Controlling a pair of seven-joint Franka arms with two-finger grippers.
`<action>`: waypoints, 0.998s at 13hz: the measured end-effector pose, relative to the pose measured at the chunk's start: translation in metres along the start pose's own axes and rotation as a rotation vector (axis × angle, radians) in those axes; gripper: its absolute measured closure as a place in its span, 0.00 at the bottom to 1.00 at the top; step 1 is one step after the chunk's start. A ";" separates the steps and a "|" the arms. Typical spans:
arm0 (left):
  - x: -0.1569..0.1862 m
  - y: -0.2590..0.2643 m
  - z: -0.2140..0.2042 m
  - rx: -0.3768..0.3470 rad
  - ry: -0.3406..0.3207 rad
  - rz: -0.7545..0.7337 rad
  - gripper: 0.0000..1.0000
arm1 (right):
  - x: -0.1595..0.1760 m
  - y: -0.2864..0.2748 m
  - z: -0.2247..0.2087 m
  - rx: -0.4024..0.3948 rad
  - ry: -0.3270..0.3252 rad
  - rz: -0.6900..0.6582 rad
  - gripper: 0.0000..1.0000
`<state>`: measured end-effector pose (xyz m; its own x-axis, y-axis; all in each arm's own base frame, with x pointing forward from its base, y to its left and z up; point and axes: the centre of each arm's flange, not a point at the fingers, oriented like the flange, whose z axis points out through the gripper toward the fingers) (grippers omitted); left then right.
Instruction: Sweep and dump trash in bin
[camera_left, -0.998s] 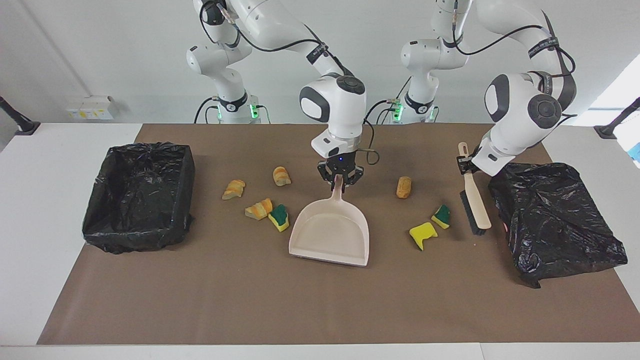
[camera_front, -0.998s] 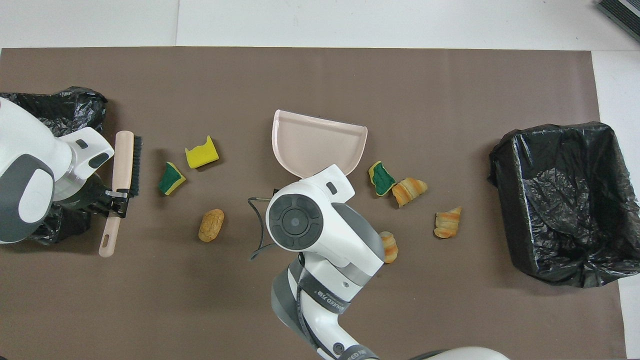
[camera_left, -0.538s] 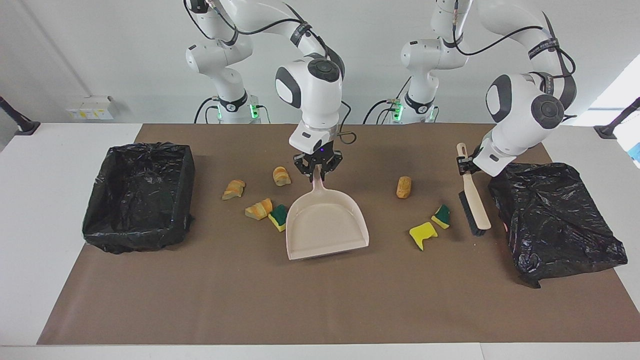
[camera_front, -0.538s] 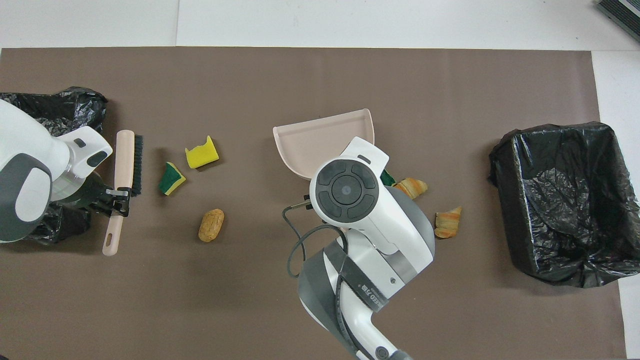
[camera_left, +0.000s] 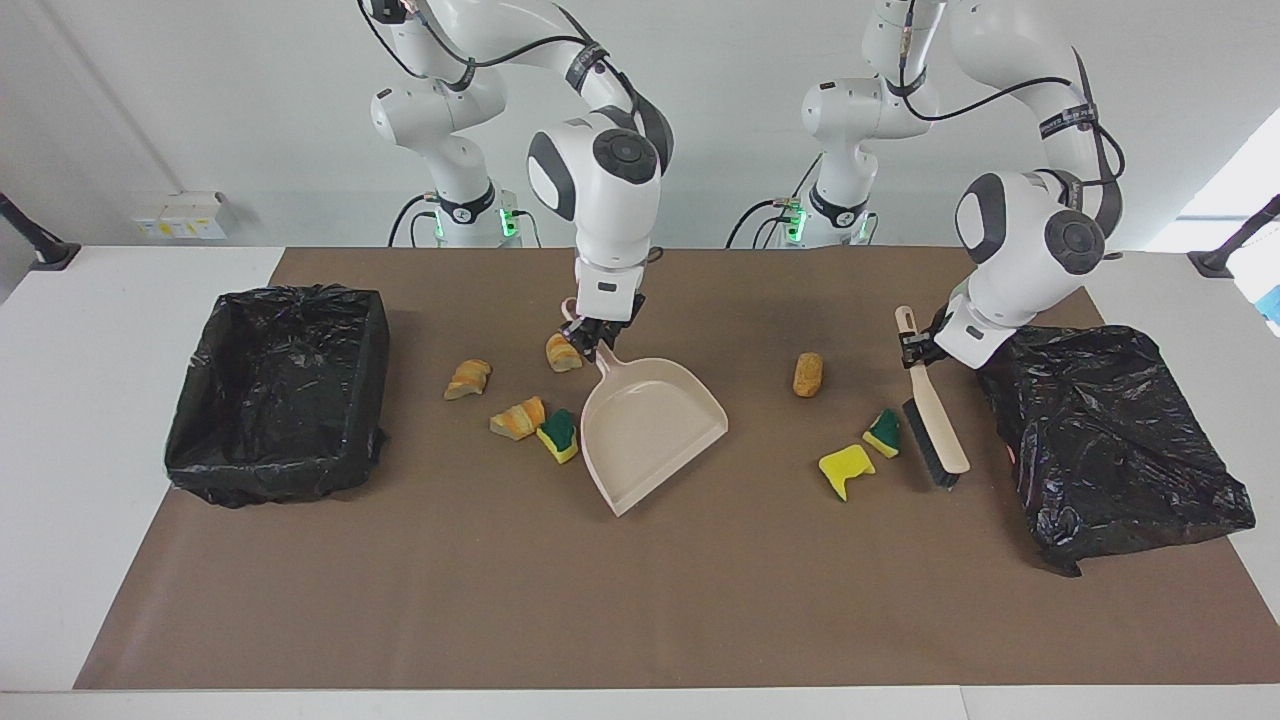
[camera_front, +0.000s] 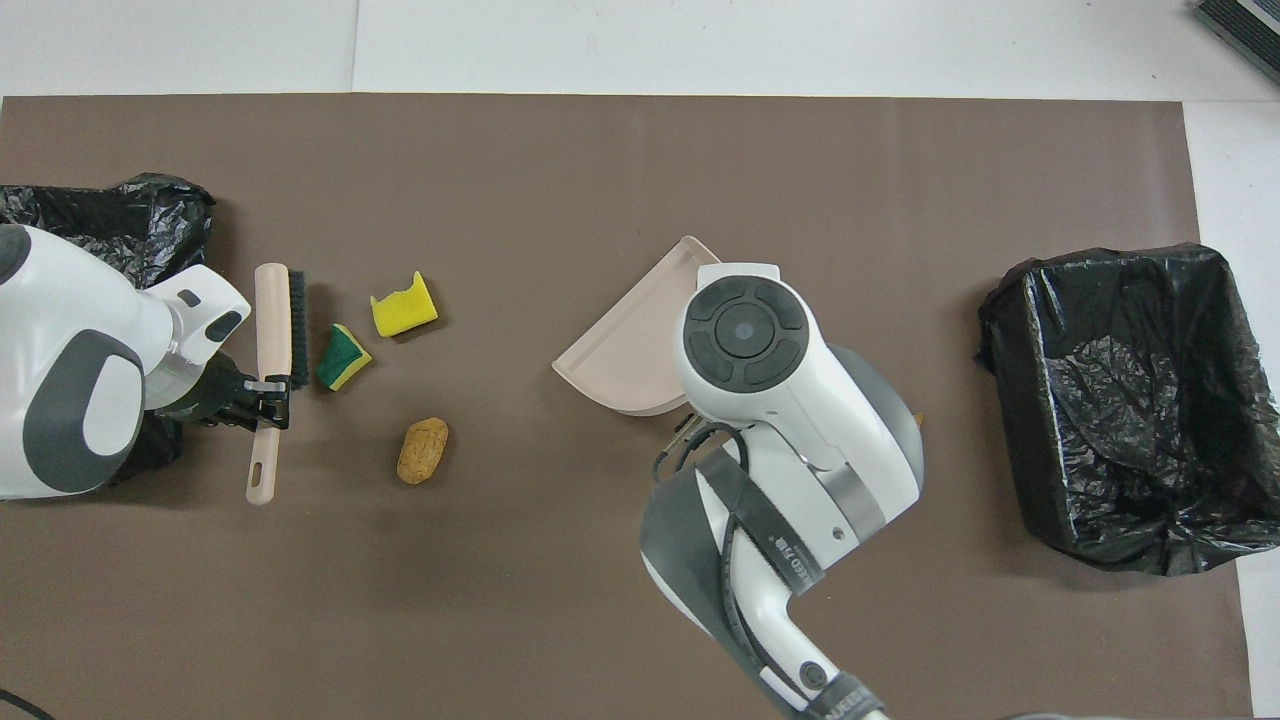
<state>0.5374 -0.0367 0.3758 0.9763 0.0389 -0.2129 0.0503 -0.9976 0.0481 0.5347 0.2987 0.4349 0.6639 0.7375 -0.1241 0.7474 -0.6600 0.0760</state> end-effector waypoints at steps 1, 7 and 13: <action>-0.001 0.004 0.007 0.000 0.008 -0.006 0.74 | -0.006 0.011 0.001 0.007 -0.014 -0.120 0.69; -0.011 0.063 0.023 -0.008 0.026 -0.025 0.74 | -0.019 0.044 0.029 -0.002 0.020 -0.623 0.69; -0.027 0.117 0.029 -0.007 0.023 0.053 0.74 | -0.021 0.046 0.050 -0.021 0.053 -0.694 0.69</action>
<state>0.5110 -0.1562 0.3589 0.9822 -0.0127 -0.1875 -0.0003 -0.9978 0.0660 0.5535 0.2458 0.3919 0.0324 0.9942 -0.1026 0.9994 -0.0310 0.0154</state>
